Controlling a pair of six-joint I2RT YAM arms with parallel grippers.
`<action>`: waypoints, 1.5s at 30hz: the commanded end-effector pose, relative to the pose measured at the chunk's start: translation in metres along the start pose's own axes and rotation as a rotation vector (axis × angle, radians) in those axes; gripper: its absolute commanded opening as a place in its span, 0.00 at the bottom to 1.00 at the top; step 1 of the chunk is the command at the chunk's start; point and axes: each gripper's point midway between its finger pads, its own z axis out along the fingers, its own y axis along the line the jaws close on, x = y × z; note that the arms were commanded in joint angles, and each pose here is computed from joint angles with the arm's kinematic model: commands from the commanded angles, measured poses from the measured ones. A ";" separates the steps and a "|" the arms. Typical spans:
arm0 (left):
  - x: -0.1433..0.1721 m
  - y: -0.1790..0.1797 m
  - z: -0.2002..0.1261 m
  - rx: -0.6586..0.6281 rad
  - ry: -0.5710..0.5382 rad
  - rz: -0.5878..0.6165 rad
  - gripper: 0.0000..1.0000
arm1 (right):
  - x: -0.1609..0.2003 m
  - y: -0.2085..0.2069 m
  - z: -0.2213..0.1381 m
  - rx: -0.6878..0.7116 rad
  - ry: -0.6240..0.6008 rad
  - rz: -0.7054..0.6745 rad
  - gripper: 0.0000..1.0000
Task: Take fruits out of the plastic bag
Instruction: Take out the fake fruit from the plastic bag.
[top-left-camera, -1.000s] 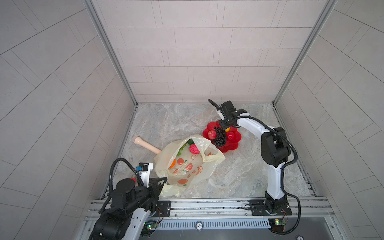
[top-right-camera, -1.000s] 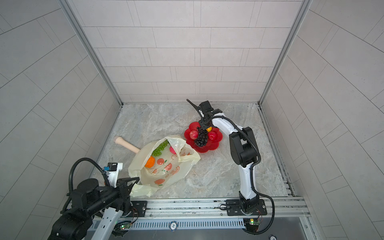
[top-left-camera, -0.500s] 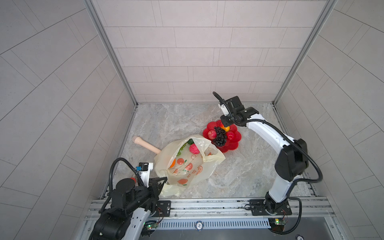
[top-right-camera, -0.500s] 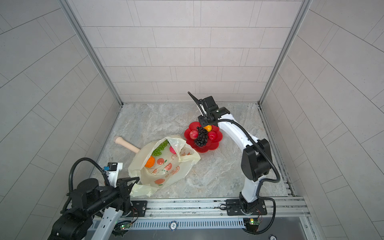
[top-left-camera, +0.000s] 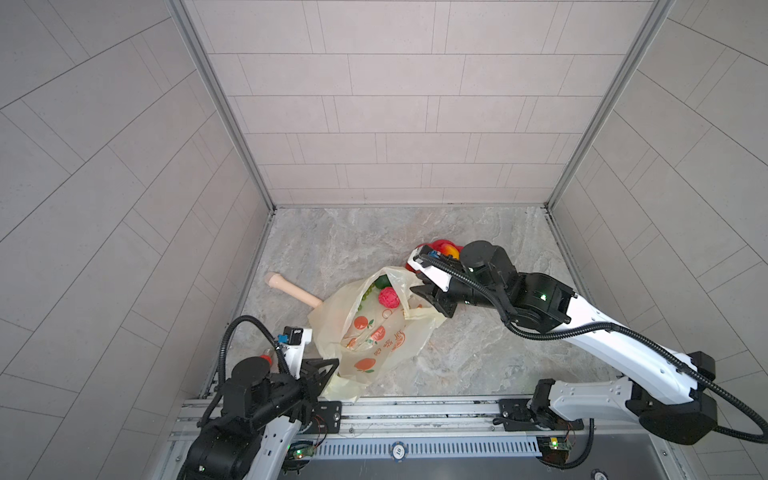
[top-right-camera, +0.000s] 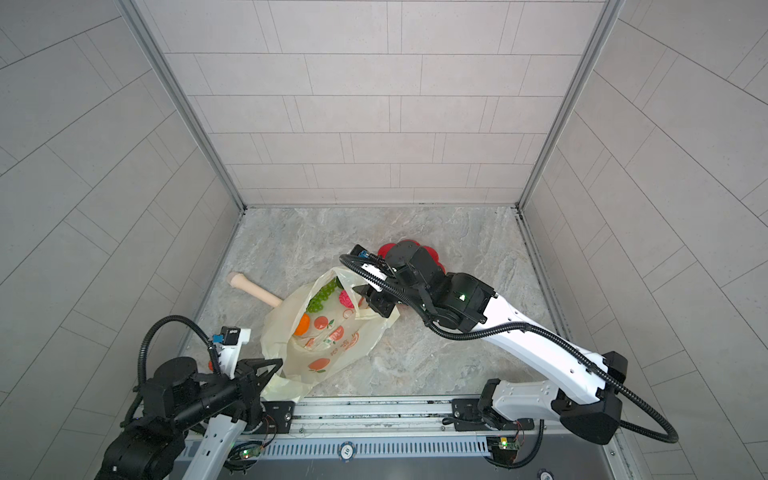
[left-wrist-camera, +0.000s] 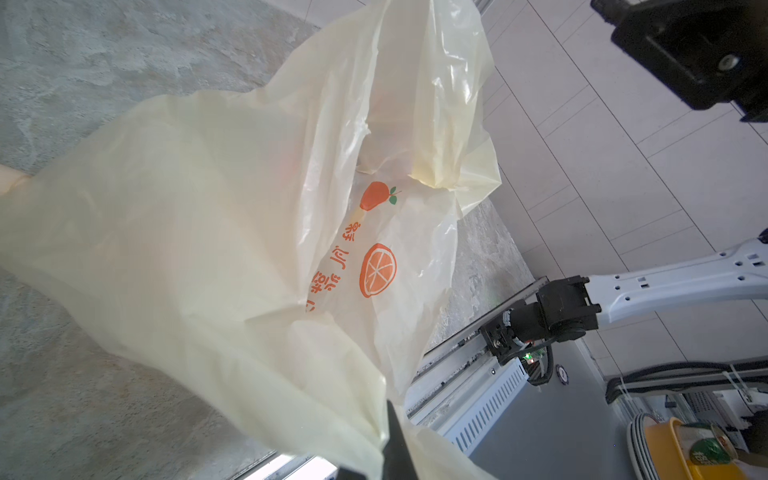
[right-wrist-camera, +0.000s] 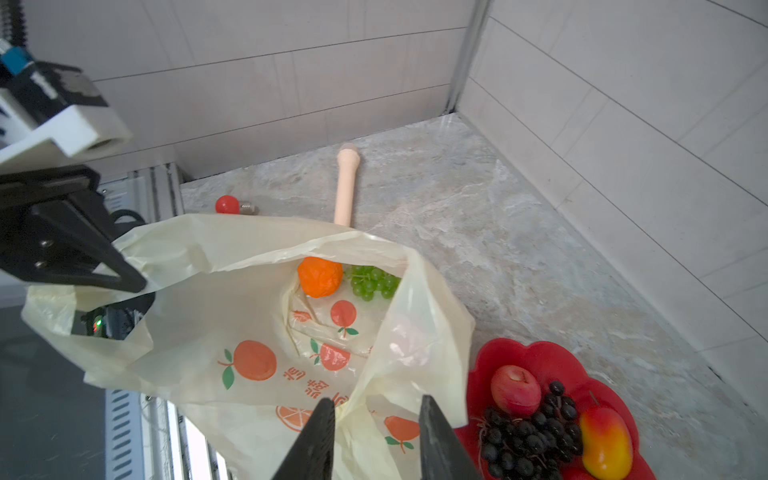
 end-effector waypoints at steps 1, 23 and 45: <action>0.008 -0.014 -0.008 0.059 0.023 0.053 0.00 | 0.007 0.019 0.007 -0.053 -0.010 -0.056 0.37; 0.022 -0.002 -0.013 -0.011 0.069 0.101 0.00 | 0.102 0.027 0.177 0.197 0.379 -0.067 0.49; -0.031 0.014 -0.017 -0.161 -0.117 -0.043 0.00 | 0.131 -0.050 0.218 0.365 0.483 0.103 0.59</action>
